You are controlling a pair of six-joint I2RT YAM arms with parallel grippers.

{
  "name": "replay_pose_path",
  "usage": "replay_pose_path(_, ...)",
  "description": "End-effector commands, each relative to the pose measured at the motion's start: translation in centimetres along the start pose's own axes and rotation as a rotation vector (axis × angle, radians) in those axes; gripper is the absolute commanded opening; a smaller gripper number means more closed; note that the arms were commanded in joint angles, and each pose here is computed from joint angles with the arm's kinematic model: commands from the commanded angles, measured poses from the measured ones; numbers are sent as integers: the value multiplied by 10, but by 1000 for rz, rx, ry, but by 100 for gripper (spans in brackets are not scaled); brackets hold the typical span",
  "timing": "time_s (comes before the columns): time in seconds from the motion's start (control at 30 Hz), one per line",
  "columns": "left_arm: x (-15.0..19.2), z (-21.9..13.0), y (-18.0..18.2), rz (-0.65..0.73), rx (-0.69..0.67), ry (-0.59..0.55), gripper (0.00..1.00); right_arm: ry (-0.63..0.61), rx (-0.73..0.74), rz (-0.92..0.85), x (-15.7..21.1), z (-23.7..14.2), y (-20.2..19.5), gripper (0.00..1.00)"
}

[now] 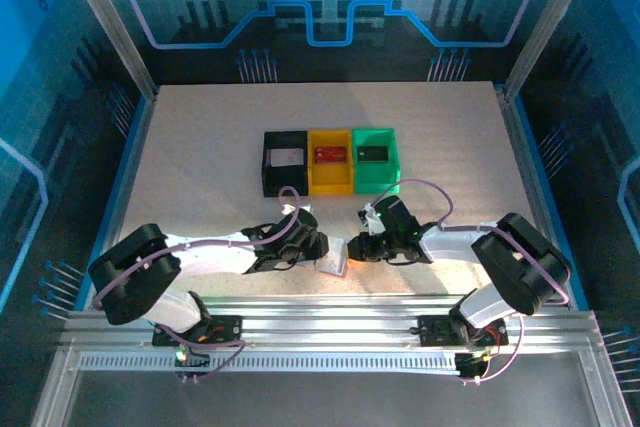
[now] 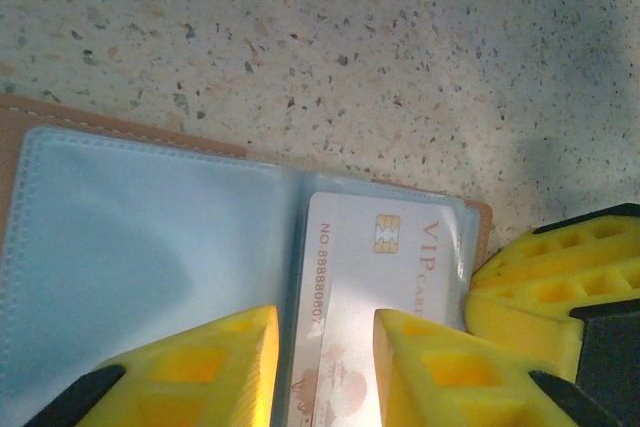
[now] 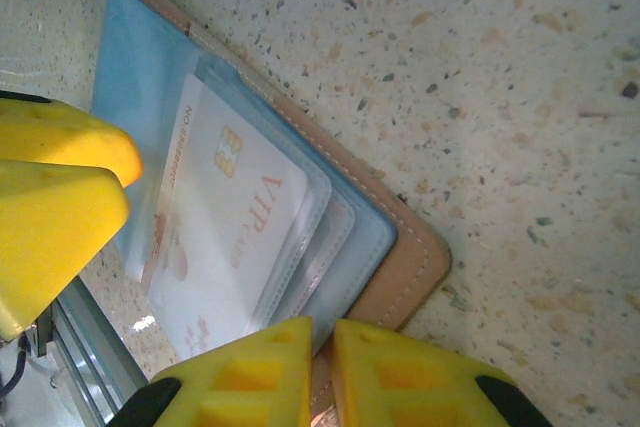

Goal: Take the credit cards out of the card holder

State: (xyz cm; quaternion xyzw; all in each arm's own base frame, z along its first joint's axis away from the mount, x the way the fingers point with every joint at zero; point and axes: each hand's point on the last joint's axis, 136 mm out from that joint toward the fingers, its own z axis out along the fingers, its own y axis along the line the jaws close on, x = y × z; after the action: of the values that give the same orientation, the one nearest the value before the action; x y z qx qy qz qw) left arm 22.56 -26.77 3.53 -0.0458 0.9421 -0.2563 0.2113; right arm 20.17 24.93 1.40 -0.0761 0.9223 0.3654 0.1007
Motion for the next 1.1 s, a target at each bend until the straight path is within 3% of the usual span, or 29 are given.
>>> replay_pose_path(0.0,-1,6,2,32,-44,13,31,44,88,8,13,6,-20,13)
replay_pose_path(0.43,8,18,5,34,-50,53,25,51,67,4,16,11,-20,12)
replay_pose_path(1.07,7,10,8,3,6,32,0,54,69,16,18,17,-25,10)
